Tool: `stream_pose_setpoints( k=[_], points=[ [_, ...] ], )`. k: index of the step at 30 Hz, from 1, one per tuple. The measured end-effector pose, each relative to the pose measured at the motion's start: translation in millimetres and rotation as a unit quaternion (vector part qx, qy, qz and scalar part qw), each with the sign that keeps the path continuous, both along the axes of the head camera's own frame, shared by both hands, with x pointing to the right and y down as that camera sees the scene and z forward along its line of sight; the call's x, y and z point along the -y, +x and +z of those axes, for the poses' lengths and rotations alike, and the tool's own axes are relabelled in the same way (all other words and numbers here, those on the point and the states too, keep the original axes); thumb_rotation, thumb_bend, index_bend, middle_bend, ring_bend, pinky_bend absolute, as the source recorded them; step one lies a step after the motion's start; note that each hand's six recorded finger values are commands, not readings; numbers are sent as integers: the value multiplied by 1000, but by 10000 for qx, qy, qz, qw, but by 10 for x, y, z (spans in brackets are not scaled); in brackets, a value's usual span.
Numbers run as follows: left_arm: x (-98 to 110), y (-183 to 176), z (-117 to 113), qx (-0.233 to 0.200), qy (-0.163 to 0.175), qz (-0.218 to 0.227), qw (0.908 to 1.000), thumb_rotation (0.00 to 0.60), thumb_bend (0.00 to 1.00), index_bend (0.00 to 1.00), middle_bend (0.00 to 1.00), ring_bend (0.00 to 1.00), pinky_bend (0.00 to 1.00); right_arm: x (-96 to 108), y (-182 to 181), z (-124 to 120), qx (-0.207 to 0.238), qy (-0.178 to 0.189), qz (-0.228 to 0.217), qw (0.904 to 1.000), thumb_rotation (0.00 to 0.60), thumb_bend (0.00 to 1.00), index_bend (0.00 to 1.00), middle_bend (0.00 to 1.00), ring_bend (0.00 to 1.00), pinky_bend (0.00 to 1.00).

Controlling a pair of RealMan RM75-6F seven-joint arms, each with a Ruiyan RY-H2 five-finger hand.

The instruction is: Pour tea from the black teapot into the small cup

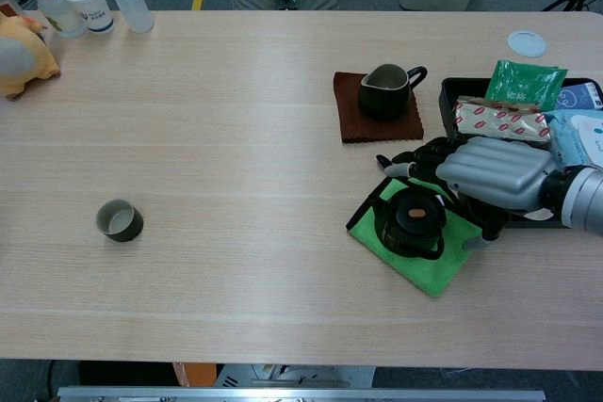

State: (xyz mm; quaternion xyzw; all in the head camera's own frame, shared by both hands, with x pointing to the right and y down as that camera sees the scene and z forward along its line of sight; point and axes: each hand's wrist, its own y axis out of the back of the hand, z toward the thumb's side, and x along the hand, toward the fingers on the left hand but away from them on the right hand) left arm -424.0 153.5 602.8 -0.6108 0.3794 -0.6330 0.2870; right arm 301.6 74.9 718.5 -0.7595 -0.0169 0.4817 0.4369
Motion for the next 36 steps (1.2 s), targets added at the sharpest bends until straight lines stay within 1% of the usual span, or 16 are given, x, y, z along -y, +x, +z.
stream_pose_setpoints(
  k=[11, 27, 32, 36],
  points=[
    [-10, -22, 2, 12, -14, -36, 10000, 600, 278, 226, 275, 284, 206, 133, -68, 204, -121, 172, 216, 9995, 600, 0, 0, 0, 0, 0],
    [8, -30, -29, 26, 19, -43, 10000, 600, 278, 226, 274, 284, 206, 353, -259, 394, -69, 514, 439, 9977, 600, 0, 0, 0, 0, 0],
    [9, -36, -34, 33, 18, -52, 10000, 600, 278, 226, 275, 284, 205, 448, -296, 447, -83, 563, 550, 9969, 600, 0, 0, 0, 0, 0],
    [2, -41, -47, 32, 25, -67, 10000, 600, 278, 226, 274, 284, 206, 485, -304, 471, -126, 547, 572, 9968, 600, 0, 0, 0, 0, 0]
  ],
)
